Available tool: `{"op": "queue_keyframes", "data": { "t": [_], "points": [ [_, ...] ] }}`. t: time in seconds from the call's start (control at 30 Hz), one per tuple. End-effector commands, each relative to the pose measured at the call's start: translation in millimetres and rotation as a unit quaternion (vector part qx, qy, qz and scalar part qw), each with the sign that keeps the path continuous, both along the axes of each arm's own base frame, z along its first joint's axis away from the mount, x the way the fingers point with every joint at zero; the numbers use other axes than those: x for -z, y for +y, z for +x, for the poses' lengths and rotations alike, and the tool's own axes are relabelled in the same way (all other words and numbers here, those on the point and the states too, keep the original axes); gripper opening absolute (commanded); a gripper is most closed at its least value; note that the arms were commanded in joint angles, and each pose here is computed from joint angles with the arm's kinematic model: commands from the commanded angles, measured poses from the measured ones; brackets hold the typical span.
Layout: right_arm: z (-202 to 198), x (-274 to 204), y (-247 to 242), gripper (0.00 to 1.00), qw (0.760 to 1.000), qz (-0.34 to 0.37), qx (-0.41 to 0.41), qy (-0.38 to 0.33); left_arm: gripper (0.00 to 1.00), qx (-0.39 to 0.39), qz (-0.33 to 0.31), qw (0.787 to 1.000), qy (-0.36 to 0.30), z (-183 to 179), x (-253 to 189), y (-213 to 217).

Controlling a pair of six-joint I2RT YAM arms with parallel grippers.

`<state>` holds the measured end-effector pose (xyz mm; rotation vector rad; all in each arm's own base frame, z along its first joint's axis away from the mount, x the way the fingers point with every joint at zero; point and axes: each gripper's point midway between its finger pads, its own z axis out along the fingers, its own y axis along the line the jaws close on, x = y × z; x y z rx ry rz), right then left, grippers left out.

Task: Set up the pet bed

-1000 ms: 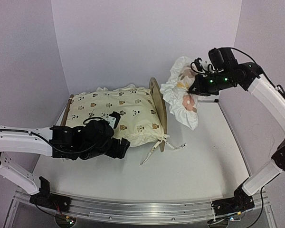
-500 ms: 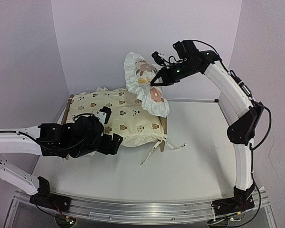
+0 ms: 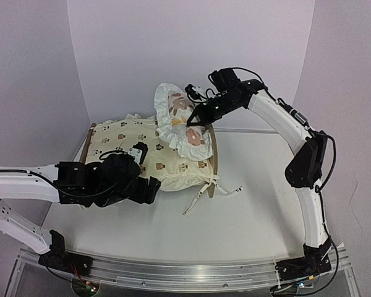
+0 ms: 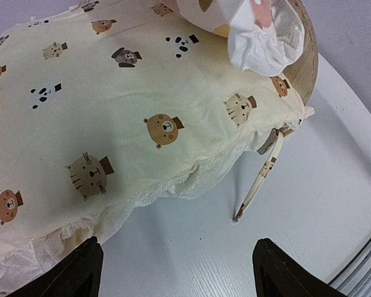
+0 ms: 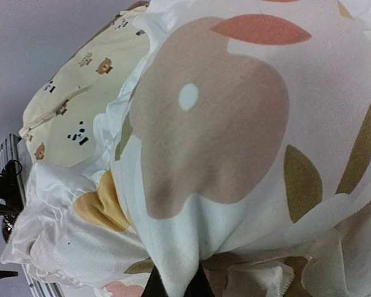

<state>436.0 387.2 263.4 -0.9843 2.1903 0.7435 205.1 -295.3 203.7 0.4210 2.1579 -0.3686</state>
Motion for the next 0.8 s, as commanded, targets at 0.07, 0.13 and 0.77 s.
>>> {"op": "queue_keyframes", "data": {
  "t": [0.07,0.13,0.77],
  "points": [
    [14,27,-3,0.08,0.998,-0.046,0.039,-0.029,0.85,-0.016,-0.012,1.0,-0.012,6,-15,-4],
    [15,31,-4,0.36,0.997,-0.05,0.044,-0.027,0.85,-0.017,-0.009,1.0,-0.014,7,-16,-4],
    [-10,-100,-8,0.85,0.986,0.111,0.104,-0.064,0.89,-0.01,-0.002,0.999,-0.042,11,-46,-5]
  ]
}}
